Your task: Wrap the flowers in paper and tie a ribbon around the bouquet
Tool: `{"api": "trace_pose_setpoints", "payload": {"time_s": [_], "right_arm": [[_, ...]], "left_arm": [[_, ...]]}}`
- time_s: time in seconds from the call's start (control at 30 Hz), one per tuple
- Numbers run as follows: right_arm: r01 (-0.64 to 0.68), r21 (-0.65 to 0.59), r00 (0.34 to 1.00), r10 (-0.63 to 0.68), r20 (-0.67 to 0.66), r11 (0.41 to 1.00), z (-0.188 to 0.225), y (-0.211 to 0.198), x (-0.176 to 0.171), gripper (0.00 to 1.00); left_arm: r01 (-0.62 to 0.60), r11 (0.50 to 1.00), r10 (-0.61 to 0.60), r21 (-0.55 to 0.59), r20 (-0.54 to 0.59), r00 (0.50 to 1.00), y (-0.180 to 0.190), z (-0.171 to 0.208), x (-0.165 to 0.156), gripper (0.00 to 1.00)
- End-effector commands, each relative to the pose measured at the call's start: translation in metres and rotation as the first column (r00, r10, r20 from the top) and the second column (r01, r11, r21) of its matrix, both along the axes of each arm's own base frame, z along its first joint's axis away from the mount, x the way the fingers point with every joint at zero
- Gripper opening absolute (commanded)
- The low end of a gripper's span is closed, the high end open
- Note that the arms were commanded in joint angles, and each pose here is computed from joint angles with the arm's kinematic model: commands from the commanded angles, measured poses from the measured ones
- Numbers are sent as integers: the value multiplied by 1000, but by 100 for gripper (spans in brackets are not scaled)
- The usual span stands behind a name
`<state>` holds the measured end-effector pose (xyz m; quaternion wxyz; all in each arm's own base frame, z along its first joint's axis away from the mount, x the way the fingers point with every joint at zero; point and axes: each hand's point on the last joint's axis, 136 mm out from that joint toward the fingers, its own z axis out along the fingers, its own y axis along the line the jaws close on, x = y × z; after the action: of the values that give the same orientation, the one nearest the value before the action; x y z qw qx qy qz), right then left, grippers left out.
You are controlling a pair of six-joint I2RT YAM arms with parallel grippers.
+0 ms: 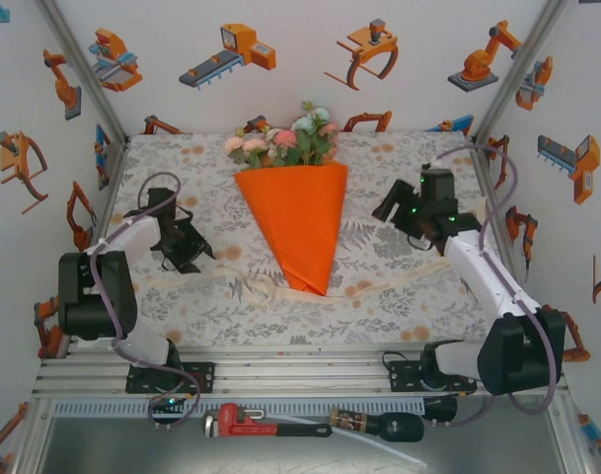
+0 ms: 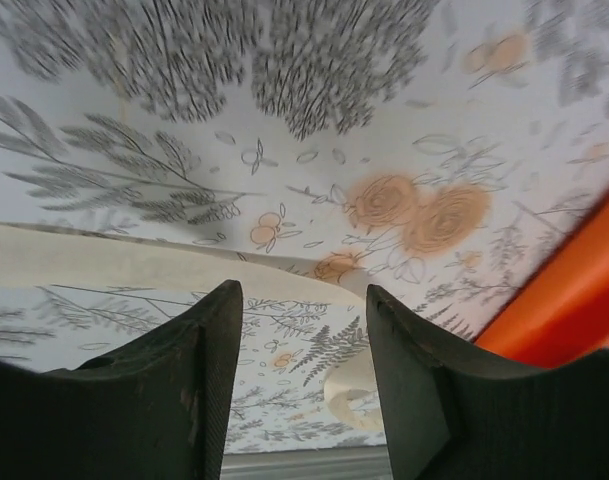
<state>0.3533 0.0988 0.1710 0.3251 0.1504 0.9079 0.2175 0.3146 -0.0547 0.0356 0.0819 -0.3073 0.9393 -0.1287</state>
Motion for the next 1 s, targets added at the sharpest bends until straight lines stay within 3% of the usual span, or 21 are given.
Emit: {"api": "trace_pose_setpoints", "payload": {"time_s": [0.0,0.13,0.3,0.4,0.5,0.57,0.8,0.9,0.97], "right_arm": [[73,-15,979,-75,-192,997,-46,-8,-41,67],[170,-40,930,-174,-324,985,-78,-15,-74,69],[305,-187,825,-357,-438,934,-110,-39,-106,71],[312,-202,812,-371,-451,928,-117,-41,-108,72],[315,-194,804,-370,-465,929,-122,-38,-109,72],[322,-207,792,-382,-476,924,-128,-40,-111,72],[317,-160,772,-352,-530,935,-153,-24,-103,66],[358,-164,752,-388,-533,919,-161,-25,-104,56],[384,-219,738,-441,-511,897,-166,-37,-108,42]], "left_arm": [[-28,998,27,-53,-5,1000,-31,4,0,55],[-80,995,76,-59,-60,995,-41,-5,-15,59],[-102,995,100,-17,-81,992,-46,-15,-25,56],[-93,995,91,-33,-73,993,-52,-19,-21,36],[-85,996,84,-19,-61,995,-52,-17,-20,10],[-92,996,92,10,-55,994,-45,-15,-23,0],[-105,993,107,62,-30,994,-21,-1,-27,0],[-136,987,138,90,-17,990,0,6,-31,0],[-170,978,173,121,-9,985,19,11,-35,0]]}}
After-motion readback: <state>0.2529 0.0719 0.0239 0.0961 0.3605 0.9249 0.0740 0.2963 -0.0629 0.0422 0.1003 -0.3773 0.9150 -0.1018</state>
